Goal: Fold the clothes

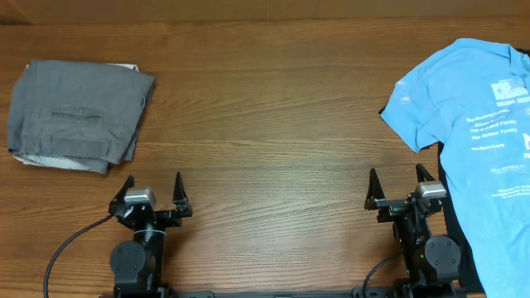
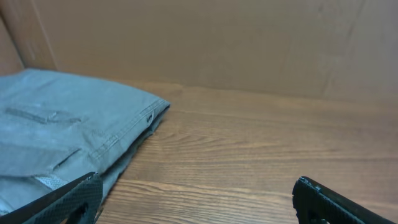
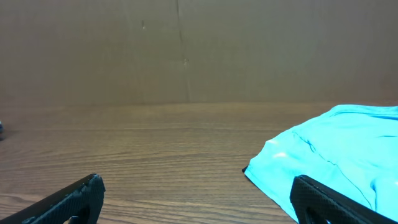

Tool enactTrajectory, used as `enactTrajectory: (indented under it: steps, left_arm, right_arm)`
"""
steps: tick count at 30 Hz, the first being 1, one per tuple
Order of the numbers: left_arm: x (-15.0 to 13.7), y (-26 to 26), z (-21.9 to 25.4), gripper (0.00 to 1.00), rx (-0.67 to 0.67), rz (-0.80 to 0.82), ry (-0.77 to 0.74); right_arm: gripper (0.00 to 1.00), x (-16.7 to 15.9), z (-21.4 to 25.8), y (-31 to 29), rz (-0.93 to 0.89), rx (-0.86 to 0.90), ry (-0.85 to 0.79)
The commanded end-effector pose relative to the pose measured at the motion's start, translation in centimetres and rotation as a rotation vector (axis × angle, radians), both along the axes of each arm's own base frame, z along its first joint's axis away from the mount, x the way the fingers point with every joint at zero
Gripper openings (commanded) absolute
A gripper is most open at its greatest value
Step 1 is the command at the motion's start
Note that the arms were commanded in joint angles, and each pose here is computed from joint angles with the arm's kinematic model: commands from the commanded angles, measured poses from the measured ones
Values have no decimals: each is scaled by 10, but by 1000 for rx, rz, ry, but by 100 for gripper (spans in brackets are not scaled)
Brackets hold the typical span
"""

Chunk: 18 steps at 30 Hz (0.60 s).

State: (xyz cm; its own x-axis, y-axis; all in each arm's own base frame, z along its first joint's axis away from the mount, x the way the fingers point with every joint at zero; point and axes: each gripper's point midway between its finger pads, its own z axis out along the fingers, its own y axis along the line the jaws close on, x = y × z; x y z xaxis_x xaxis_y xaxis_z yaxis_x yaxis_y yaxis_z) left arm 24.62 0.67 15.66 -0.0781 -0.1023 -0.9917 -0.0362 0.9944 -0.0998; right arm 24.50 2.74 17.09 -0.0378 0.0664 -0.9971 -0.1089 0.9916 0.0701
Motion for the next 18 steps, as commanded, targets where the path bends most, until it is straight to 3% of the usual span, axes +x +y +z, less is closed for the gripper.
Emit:
enactTrajectory:
  steps: [1, 18]
  left_arm:
    - [0, -2, 0, 100, 124, -11, -4]
    - [0, -4, 0, 100, 132, -19, -4]
  right_arm:
    - [100, 0, -1, -2, -13, 5, -8]
    - [100, 0, -1, -3, -13, 5, -8]
